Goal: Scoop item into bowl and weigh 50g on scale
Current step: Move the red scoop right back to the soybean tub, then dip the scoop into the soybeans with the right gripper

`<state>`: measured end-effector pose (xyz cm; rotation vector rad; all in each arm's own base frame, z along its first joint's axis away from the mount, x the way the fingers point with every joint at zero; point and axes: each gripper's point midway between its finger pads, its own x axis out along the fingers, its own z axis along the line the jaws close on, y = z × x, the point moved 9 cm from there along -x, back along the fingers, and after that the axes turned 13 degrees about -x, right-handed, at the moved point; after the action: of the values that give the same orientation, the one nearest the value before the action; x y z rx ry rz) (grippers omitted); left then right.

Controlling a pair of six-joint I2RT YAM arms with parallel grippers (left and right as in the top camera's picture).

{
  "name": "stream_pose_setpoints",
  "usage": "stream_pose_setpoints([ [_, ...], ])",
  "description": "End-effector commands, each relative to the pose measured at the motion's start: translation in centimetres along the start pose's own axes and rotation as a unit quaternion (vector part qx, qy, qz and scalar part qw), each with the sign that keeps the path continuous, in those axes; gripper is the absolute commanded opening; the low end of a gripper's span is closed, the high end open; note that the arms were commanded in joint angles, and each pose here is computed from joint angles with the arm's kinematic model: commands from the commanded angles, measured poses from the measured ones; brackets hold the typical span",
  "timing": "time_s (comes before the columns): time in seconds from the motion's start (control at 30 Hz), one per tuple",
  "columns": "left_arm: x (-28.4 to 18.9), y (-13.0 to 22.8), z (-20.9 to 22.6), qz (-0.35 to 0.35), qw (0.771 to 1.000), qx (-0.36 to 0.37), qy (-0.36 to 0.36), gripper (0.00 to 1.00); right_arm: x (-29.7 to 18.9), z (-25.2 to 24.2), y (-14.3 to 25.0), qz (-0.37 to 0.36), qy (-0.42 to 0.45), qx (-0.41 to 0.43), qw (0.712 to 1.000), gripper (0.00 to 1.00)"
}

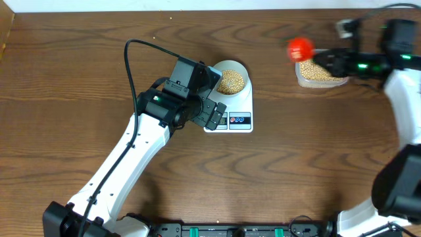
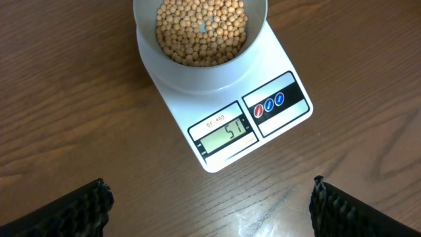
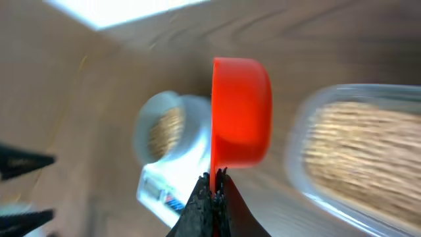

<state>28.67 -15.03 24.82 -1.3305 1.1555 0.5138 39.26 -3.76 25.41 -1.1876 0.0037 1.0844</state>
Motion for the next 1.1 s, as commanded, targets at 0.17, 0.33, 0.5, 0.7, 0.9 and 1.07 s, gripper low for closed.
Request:
stream_pose_setpoints([
  [0.17,0.2,0.0,0.1,0.004,1.000,0.001,-0.001,0.98,-3.6,-2.6,0.4,0.059,0.238,-0.006,0.969,0.01],
  [0.33,0.2,0.0,0.1,0.004,1.000,0.001,-0.001,0.98,-1.5,-1.5,0.6,0.133,0.337,-0.040,0.931,0.02],
  [0.5,0.2,0.0,0.1,0.004,1.000,0.001,-0.001,0.98,0.2,0.0,0.4,0.192,0.461,-0.095,0.861,0.02],
  [0.7,0.2,0.0,0.1,0.004,1.000,0.001,-0.001,0.98,2.0,2.0,0.1,0.210,0.492,-0.135,0.834,0.01],
  [0.9,0.2,0.0,0.1,0.004,1.000,0.001,-0.001,0.98,2.8,2.6,0.1,0.193,0.448,-0.126,0.864,0.01],
  [1.07,0.2,0.0,0.1,0.004,1.000,0.001,-0.001,0.98,5.2,5.0,-0.3,0.141,0.265,-0.120,0.946,0.01],
])
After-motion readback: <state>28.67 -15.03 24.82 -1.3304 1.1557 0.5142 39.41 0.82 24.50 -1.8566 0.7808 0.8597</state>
